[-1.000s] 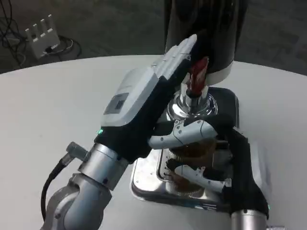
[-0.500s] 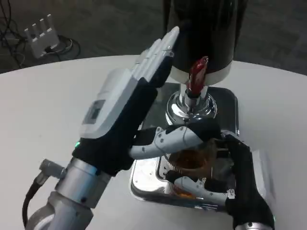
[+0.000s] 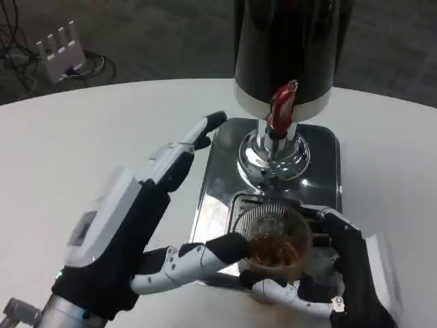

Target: Grasp the cup under the faucet to collect the drink, then remove the cup.

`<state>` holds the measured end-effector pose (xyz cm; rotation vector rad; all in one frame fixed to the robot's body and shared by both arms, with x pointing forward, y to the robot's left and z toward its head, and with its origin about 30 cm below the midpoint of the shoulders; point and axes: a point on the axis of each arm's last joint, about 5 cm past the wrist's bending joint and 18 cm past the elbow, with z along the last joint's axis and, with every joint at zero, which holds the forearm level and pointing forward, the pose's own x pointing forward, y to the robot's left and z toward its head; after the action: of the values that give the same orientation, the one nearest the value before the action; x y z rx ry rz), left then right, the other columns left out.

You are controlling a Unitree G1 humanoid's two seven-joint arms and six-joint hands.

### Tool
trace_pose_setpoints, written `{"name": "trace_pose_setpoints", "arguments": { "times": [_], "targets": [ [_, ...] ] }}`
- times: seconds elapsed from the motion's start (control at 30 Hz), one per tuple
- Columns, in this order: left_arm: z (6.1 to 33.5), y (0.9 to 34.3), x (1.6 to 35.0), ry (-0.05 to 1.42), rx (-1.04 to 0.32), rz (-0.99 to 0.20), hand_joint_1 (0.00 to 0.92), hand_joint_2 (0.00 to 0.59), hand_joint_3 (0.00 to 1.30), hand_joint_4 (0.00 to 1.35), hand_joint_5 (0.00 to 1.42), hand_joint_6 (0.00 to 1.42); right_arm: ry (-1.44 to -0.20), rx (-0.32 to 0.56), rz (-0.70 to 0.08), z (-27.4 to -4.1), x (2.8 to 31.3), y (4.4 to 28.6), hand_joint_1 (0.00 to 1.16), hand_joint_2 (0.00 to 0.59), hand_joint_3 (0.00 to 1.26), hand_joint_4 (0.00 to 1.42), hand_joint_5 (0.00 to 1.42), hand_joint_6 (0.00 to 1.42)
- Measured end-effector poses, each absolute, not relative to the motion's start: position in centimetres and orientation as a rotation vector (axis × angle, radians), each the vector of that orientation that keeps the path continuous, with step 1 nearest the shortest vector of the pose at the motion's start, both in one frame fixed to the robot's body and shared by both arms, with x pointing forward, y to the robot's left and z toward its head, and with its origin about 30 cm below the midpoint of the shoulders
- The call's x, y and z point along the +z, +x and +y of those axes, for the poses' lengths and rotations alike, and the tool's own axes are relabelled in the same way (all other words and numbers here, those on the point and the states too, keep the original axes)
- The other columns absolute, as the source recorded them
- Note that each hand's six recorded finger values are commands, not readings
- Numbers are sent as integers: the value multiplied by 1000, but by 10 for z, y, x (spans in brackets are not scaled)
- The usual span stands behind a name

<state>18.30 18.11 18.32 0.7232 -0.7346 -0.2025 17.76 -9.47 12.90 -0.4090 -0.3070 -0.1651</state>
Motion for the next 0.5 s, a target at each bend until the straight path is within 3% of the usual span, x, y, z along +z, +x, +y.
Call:
{"name": "trace_pose_setpoints", "arguments": {
  "times": [0.5],
  "targets": [
    [199, 168, 159, 970, -297, -677, 0, 49, 5, 0, 1, 0, -422, -106, -332, -106, 134, 153, 992, 89, 726, 824, 1037, 1226]
  ]
}}
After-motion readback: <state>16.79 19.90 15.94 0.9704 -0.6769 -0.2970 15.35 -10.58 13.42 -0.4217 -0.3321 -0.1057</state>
